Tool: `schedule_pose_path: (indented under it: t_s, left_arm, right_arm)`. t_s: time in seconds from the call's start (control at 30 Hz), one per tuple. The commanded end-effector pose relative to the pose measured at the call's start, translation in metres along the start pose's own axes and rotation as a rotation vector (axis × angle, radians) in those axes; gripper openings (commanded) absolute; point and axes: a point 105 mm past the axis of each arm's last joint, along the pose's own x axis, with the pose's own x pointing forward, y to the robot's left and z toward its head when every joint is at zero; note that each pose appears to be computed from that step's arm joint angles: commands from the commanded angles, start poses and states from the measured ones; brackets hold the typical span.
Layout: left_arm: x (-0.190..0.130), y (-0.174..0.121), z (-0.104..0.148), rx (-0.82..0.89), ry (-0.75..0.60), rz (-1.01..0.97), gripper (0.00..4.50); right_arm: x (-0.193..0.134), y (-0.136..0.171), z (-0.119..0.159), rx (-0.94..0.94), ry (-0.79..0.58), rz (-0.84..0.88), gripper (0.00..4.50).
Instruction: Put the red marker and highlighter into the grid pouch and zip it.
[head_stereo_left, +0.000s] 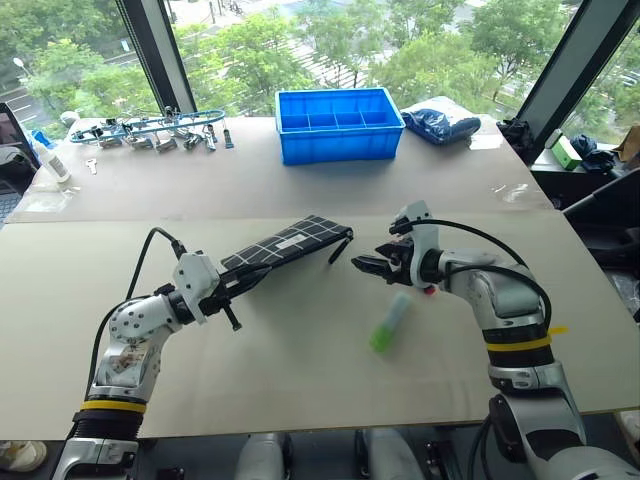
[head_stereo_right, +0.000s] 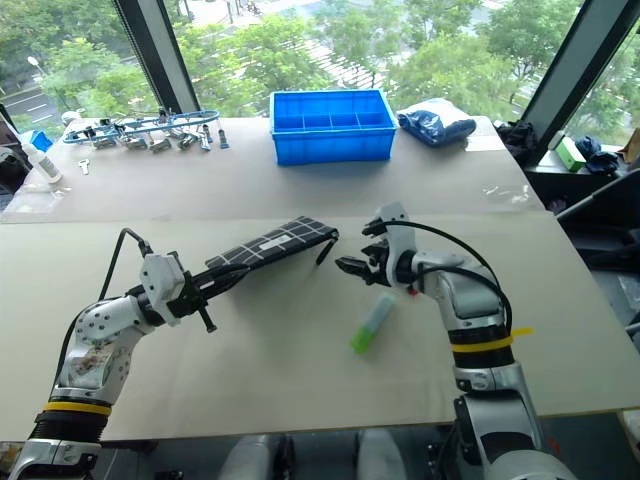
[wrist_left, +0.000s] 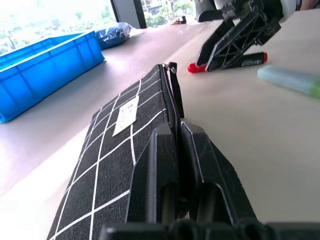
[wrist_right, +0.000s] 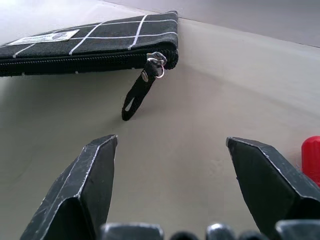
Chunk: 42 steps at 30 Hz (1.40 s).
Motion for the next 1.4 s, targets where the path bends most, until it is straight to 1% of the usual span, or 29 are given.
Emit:
schedule_pose_path:
  t_s: [0.03,0.33,0.67,0.7,0.77,0.97,1.0,1.03,1.07,1.1,1.2,1.3,1.4]
  left_arm:
    - [0.001,0.001,0.011,0.017,-0.026,-0.007,0.0]
    - [-0.002,0.001,0.007,0.004,-0.005,-0.004,0.0]
    - [-0.001,0.0,0.008,-0.005,-0.014,0.001,0.0]
    - [0.0,0.0,0.008,-0.006,-0.016,0.001,0.0]
    - [0.0,0.0,0.008,-0.007,-0.017,0.002,0.0]
    - [0.001,-0.001,0.007,-0.007,-0.016,0.002,0.0]
    - [0.001,-0.001,0.007,-0.007,-0.017,0.003,0.0]
    - [0.001,-0.002,0.007,-0.007,-0.017,0.004,0.0]
    - [0.001,-0.002,0.007,-0.008,-0.017,0.004,0.0]
    - [0.001,-0.002,0.007,-0.008,-0.018,0.005,0.0]
    - [0.001,-0.001,0.007,-0.008,-0.019,0.009,0.0]
    - [0.001,-0.001,0.007,-0.008,-0.021,0.01,0.0]
    - [0.002,-0.001,0.007,-0.009,-0.022,0.008,0.0]
  right_arm:
    - [0.002,0.002,0.008,-0.001,-0.029,0.002,3.86]
    - [0.004,-0.002,0.011,-0.006,-0.041,-0.013,3.86]
    - [0.018,0.0,0.017,-0.012,-0.058,-0.026,3.86]
    - [0.019,-0.001,0.018,-0.011,-0.064,-0.031,3.62]
    - [0.02,-0.002,0.021,-0.01,-0.074,-0.036,3.29]
    - [0.021,0.003,0.026,-0.03,-0.097,-0.009,1.21]
    - [0.02,0.004,0.026,-0.034,-0.1,0.0,0.74]
    - [0.019,0.005,0.027,-0.039,-0.101,0.006,0.66]
    - [0.018,0.007,0.027,-0.044,-0.103,0.015,0.18]
    - [0.018,0.007,0.027,-0.047,-0.103,0.019,0.04]
    - [0.02,0.009,0.027,-0.05,-0.098,0.025,0.04]
    - [0.022,0.015,0.024,-0.064,-0.065,0.051,0.04]
    - [0.021,0.038,0.025,-0.108,-0.065,0.167,0.04]
